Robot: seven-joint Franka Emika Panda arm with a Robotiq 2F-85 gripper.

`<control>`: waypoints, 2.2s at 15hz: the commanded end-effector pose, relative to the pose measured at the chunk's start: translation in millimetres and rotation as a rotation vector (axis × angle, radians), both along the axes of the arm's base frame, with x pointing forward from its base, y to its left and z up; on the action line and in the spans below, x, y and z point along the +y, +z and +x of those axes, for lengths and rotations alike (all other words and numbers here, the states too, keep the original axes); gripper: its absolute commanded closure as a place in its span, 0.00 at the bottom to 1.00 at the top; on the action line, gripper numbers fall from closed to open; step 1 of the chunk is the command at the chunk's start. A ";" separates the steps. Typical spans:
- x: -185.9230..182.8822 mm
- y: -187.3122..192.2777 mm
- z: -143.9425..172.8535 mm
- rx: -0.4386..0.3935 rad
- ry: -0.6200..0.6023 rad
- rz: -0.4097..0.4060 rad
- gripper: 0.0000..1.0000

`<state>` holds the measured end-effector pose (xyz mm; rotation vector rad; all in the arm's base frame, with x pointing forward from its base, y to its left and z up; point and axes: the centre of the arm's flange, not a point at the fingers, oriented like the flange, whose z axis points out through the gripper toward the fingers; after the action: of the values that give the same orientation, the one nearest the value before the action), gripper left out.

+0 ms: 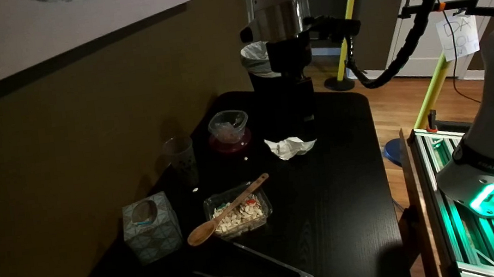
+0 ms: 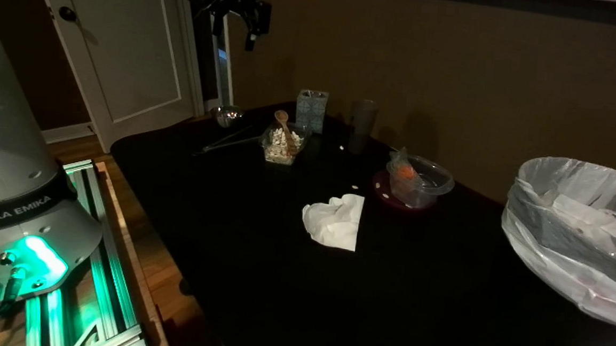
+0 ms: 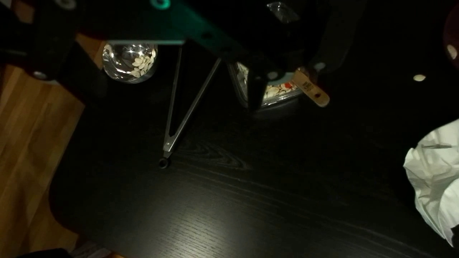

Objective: Remove the cooking stick from on top of the lunchbox, put it on the table, remove the blue pencil from inside the box and put it on the table

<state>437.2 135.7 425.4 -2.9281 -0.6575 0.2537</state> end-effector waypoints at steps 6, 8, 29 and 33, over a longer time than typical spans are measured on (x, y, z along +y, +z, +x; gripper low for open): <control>22.6 -61.8 93.6 -0.158 0.207 -0.116 0.00; 31.4 -90.3 110.3 -0.142 0.271 -0.116 0.00; 66.9 -275.2 156.2 -0.117 0.568 -0.059 0.20; 68.2 -273.9 164.7 -0.163 0.598 -0.078 0.18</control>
<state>590.6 200.8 157.4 -2.7522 -1.5201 0.1387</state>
